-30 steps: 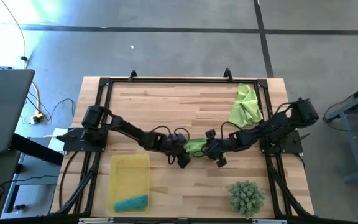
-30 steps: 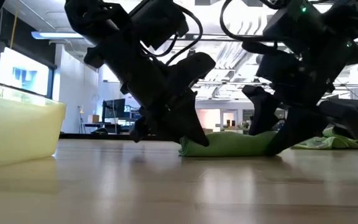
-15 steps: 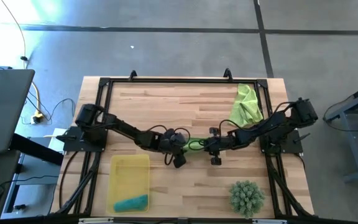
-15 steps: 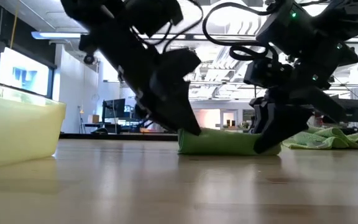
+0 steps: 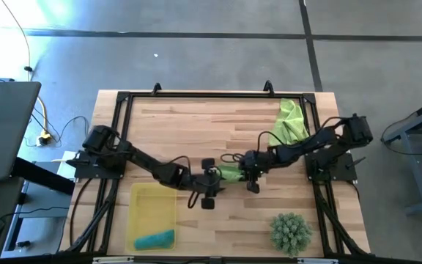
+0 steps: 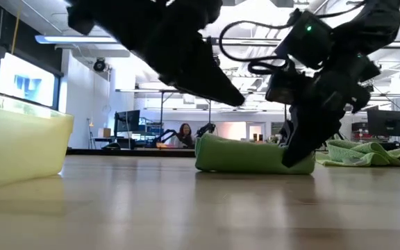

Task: Roll microfiber towels into tight, uniform cylinder then place into a basket
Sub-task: Roll the green microfiber towel

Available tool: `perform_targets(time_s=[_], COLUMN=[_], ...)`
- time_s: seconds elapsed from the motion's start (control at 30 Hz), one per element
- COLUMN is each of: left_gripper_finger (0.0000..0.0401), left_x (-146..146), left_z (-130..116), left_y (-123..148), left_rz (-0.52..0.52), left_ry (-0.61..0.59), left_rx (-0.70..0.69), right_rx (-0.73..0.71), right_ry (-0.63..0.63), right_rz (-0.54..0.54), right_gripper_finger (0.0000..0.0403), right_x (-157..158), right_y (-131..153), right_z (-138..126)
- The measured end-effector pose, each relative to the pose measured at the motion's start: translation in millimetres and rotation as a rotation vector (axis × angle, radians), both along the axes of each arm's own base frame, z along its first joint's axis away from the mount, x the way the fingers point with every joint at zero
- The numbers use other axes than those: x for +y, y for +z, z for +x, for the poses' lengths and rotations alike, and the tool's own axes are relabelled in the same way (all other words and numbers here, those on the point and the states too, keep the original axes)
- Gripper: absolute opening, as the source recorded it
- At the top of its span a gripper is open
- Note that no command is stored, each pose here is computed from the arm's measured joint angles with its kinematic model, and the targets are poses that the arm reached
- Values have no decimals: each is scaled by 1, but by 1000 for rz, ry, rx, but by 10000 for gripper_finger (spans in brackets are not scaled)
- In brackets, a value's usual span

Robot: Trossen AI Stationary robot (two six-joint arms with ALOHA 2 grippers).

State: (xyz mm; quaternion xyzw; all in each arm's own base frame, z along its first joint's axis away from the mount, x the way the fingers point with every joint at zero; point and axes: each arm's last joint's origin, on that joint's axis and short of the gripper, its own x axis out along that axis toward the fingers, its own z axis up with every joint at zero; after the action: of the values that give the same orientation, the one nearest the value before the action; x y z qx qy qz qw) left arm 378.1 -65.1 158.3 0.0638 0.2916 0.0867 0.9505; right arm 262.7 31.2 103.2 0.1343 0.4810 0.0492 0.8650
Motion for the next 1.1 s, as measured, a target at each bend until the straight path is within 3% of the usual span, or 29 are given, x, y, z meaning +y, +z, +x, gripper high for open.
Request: perform_targets(time_s=[0.13,0.23,0.47,0.6,0.7,0.87,1.1], left_gripper_finger=[145,145,145,145,145,145,145], left_x=[4,11,26,33,36,40,44], left_z=[4,6,9,10,9,6,5], left_y=[-12,-27,-51,-54,-55,-58,-60], left_rz=[66,49,53,-113,-248,-383,-522], left_ry=[6,-6,51,77,99,177,269], left_rx=[21,66,128,127,142,193,187], right_rx=[31,46,45,21,-5,-76,-242], right_ry=[-6,1,2,60,112,196,346], right_rz=[159,233,233,186,151,85,-155], right_gripper_finger=[19,19,19,44,88,164,211], right_x=[-7,-9,-10,-10,-10,-11,-4], right_y=[-1,-2,-2,-2,0,18,60], right_z=[-1,-1,-1,-1,-1,-7,-24])
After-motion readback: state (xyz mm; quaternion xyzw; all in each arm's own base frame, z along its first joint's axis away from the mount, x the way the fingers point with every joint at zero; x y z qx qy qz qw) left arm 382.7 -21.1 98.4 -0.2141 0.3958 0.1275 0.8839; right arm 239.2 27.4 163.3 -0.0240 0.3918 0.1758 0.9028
